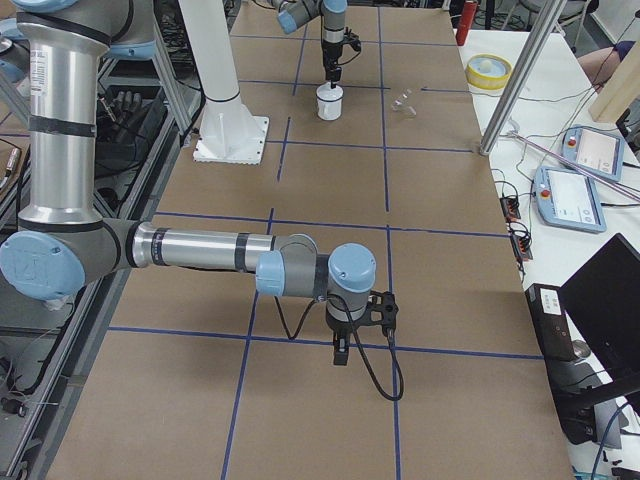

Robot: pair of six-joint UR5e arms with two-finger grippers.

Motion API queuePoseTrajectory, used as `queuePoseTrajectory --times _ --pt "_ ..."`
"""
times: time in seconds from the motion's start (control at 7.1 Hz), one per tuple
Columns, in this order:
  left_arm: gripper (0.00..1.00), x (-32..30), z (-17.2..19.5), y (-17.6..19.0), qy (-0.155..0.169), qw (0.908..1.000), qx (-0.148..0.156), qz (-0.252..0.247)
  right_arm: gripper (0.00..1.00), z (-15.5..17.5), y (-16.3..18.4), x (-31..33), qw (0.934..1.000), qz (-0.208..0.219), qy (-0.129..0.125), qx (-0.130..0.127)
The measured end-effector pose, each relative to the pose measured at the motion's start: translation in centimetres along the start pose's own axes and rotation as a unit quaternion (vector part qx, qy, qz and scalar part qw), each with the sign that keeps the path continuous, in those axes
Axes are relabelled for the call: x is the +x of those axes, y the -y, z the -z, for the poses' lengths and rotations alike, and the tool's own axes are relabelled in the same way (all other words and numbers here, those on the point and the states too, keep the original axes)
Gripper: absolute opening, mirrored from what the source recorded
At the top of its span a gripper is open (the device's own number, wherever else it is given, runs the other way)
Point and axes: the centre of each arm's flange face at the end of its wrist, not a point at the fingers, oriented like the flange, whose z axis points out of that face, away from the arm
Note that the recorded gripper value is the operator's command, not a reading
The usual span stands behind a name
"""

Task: Place funnel on cup
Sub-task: 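Grasp the white lid's knob with the left gripper and lift it, then set the white lid on the table beside the mug and release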

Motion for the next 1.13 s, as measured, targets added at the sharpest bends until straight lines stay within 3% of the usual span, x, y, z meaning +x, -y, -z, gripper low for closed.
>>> queuePoseTrajectory --times 0.14,0.7,1.13 --pt "0.0 0.1 -0.1 0.0 0.001 1.0 0.0 0.0 1.0 0.0 0.0 0.0 1.0 0.0 0.0 0.0" --pt "0.0 0.4 0.6 -0.1 -0.005 1.0 -0.001 0.002 1.0 0.0 0.0 0.0 1.0 0.0 0.0 0.0" --pt "0.0 -1.5 8.3 2.3 -0.025 0.9986 0.04 0.025 1.0 0.0 0.0 0.0 1.0 0.0 0.0 0.0"
